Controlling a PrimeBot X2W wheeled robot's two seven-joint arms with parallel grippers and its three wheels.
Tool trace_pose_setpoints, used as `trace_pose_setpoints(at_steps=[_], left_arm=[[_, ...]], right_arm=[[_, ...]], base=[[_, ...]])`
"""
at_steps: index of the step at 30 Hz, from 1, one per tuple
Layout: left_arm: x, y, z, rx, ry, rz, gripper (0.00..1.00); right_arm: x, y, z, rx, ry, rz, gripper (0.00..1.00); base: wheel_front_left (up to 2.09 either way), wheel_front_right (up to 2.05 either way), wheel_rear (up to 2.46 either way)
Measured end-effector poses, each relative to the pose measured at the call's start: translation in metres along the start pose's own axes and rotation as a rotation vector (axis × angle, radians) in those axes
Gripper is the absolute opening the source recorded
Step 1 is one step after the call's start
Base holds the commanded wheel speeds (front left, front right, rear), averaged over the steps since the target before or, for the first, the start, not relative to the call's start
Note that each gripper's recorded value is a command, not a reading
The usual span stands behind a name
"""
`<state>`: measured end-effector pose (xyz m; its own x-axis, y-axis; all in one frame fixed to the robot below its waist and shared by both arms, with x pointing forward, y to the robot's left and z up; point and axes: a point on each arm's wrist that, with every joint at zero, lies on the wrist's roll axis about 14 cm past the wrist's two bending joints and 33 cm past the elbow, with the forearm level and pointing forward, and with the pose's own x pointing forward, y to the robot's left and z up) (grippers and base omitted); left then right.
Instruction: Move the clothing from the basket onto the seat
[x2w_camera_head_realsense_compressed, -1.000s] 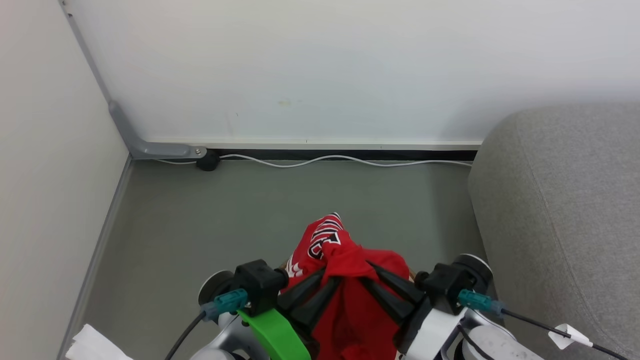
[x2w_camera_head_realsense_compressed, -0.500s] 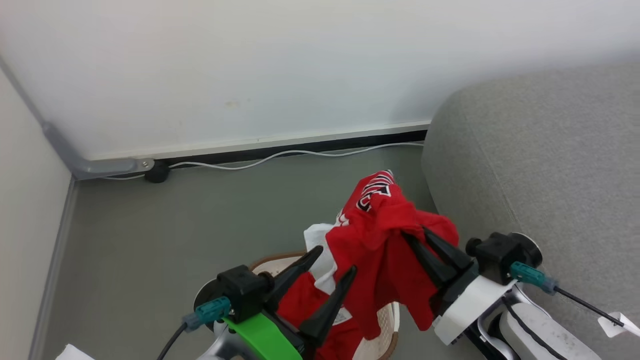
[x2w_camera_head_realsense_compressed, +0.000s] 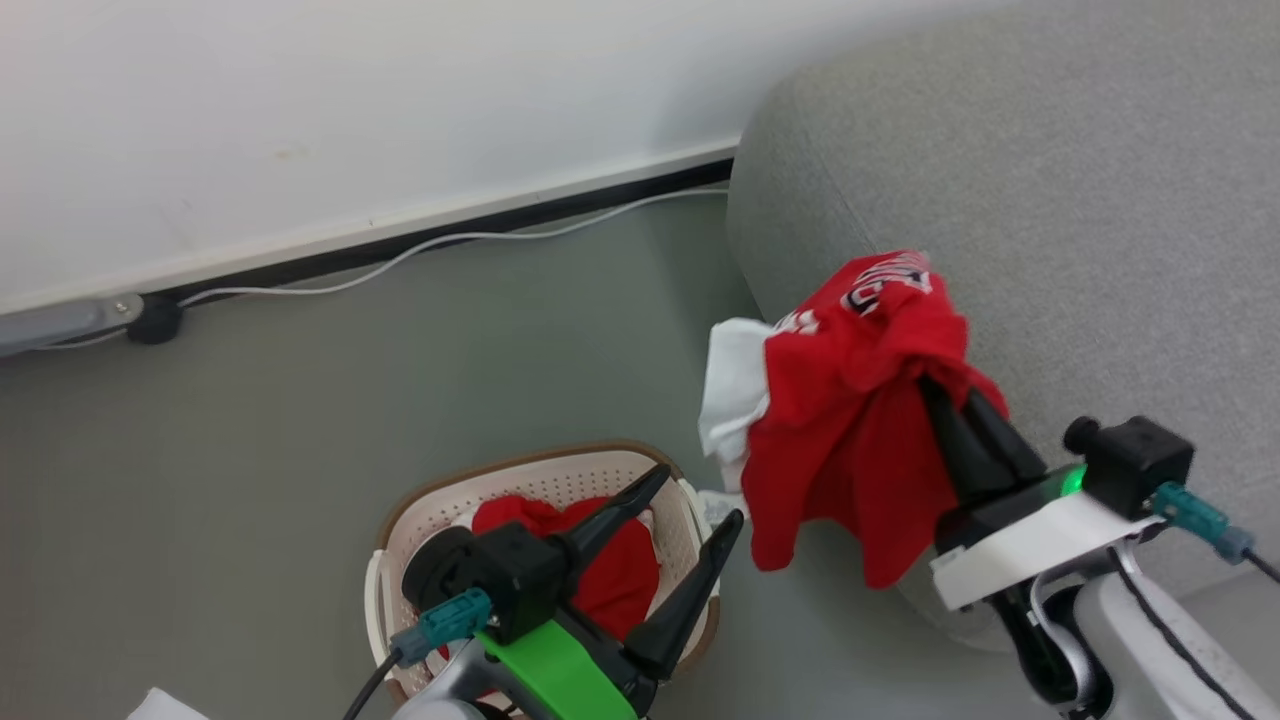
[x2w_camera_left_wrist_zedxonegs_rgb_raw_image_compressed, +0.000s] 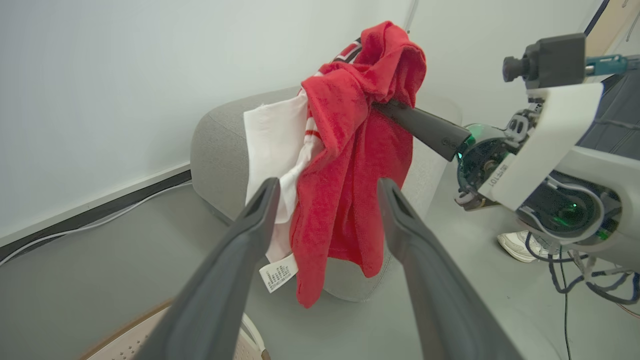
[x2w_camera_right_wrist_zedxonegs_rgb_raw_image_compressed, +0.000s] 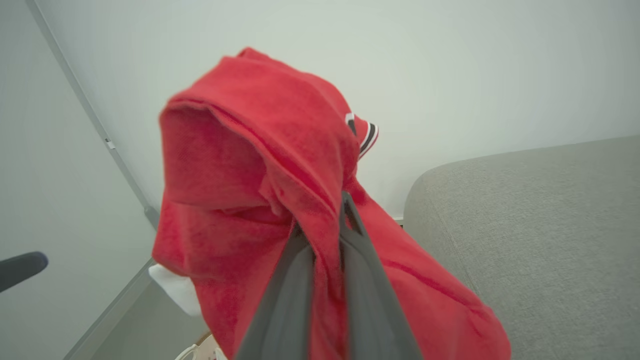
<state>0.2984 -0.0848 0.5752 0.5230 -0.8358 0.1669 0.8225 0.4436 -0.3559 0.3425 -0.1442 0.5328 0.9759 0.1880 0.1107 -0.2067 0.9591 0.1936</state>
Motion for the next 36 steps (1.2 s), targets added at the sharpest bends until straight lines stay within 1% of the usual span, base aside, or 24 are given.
trace_pose_setpoints(at_steps=[3,5,8,12,19,21,28,30,34,36], left_arm=[[0.011,0.000,-0.009,-0.023,0.033,-0.036,1.00],[0.014,0.003,-0.020,-0.050,0.070,-0.041,1.00],[0.015,0.013,-0.040,-0.085,0.133,-0.029,1.00],[0.015,0.025,-0.060,-0.132,0.197,-0.011,1.00],[0.013,0.049,-0.083,-0.147,0.270,0.030,1.00],[0.009,0.058,-0.090,-0.157,0.294,0.057,1.00],[-0.010,0.095,-0.109,-0.180,0.350,0.163,1.00],[-0.018,0.109,-0.117,-0.175,0.380,0.202,1.00],[-0.028,0.138,-0.123,-0.172,0.389,0.285,1.00],[-0.033,0.147,-0.129,-0.173,0.407,0.300,1.00]], right_arm=[[0.002,-0.037,0.003,0.004,-0.004,-0.120,0.00],[0.006,-0.057,0.007,0.004,-0.015,-0.179,0.00],[0.020,-0.086,0.021,-0.013,-0.056,-0.245,0.00],[0.045,-0.124,0.044,-0.071,-0.111,-0.303,0.00],[0.091,-0.188,0.093,0.069,-0.304,-0.452,0.00],[0.102,-0.206,0.101,0.070,-0.331,-0.487,0.00],[0.140,-0.255,0.127,-0.038,-0.362,-0.543,0.00],[0.150,-0.265,0.132,-0.094,-0.353,-0.553,0.00],[0.172,-0.277,0.124,-0.223,-0.284,-0.538,0.00],[0.183,-0.279,0.112,-0.254,-0.250,-0.528,0.00]], base=[[0.00,0.00,0.00],[0.00,0.00,0.00],[0.00,0.00,0.00],[0.00,0.00,0.00],[0.00,0.00,0.00],[0.00,0.00,0.00],[0.00,0.00,0.00],[0.00,0.00,0.00],[0.00,0.00,0.00],[0.00,0.00,0.00]])
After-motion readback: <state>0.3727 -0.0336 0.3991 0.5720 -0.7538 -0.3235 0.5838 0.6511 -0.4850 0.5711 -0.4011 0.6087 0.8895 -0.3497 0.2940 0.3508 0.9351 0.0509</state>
